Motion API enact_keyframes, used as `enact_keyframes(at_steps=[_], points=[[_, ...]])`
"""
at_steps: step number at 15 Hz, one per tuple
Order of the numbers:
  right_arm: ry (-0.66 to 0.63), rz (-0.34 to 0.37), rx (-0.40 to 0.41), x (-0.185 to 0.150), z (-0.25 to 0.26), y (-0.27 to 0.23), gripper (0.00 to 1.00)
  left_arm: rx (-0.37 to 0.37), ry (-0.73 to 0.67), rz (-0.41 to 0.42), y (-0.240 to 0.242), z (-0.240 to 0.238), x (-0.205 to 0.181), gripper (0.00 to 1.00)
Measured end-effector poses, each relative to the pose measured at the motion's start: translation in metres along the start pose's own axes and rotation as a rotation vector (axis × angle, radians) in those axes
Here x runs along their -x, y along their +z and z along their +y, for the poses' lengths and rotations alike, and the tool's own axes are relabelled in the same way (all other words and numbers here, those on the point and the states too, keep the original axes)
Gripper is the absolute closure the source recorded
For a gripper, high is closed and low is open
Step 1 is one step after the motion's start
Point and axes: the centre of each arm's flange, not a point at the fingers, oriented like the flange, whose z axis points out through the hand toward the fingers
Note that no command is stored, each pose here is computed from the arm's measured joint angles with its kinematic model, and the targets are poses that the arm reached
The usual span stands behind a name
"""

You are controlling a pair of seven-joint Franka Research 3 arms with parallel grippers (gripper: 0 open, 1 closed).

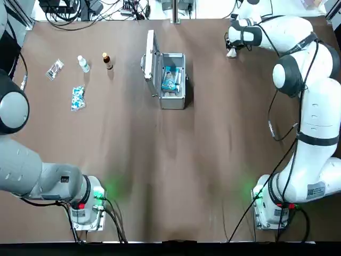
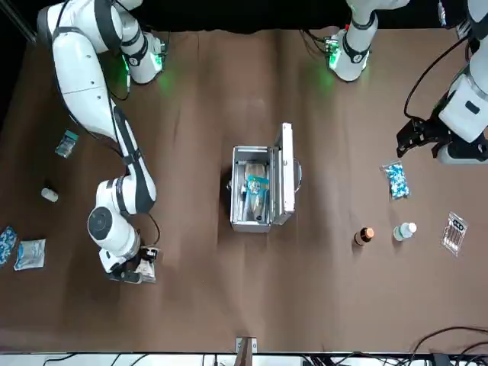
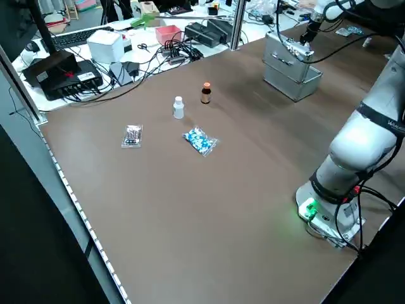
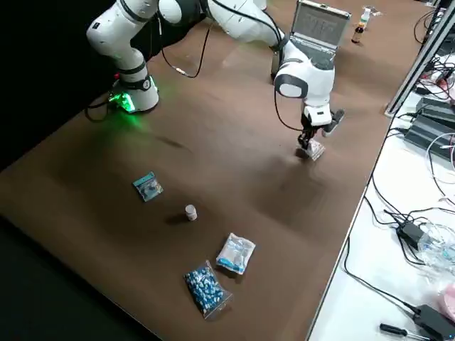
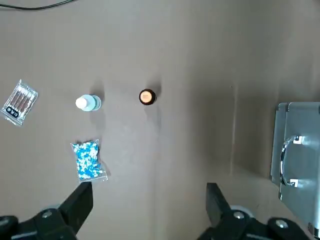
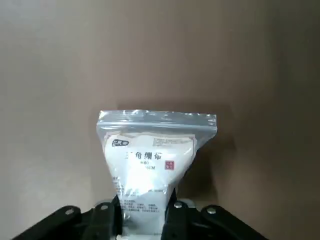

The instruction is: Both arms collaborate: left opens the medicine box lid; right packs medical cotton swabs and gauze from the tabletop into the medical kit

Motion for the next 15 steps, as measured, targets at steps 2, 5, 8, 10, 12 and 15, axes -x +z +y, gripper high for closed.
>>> enact_keyframes(at_steps=[2,5,8,10,12,15], points=[[0.000,-0.046,-0.019,0.003,-0.030,-0.029,0.70,0.000,0.000,0.000,0.000,0.000,0.000,0.00],[0.032,-0.104,-0.069,0.016,-0.098,-0.089,0.70,0.000,0.000,0.000,0.000,0.000,0.000,0.00],[0.049,-0.114,-0.143,0.040,-0.159,-0.128,0.70,0.000,0.000,0.000,0.000,0.000,0.000,0.00],[0.070,-0.132,-0.190,0.059,-0.194,-0.146,0.70,0.000,0.002,0.000,0.000,0.001,0.000,0.00],[0.075,-0.161,-0.229,0.081,-0.227,-0.157,0.70,0.000,0.003,0.000,0.000,0.002,0.000,0.00],[0.079,-0.197,-0.252,0.115,-0.270,-0.165,0.71,0.000,0.004,0.000,0.000,0.003,0.000,0.00]])
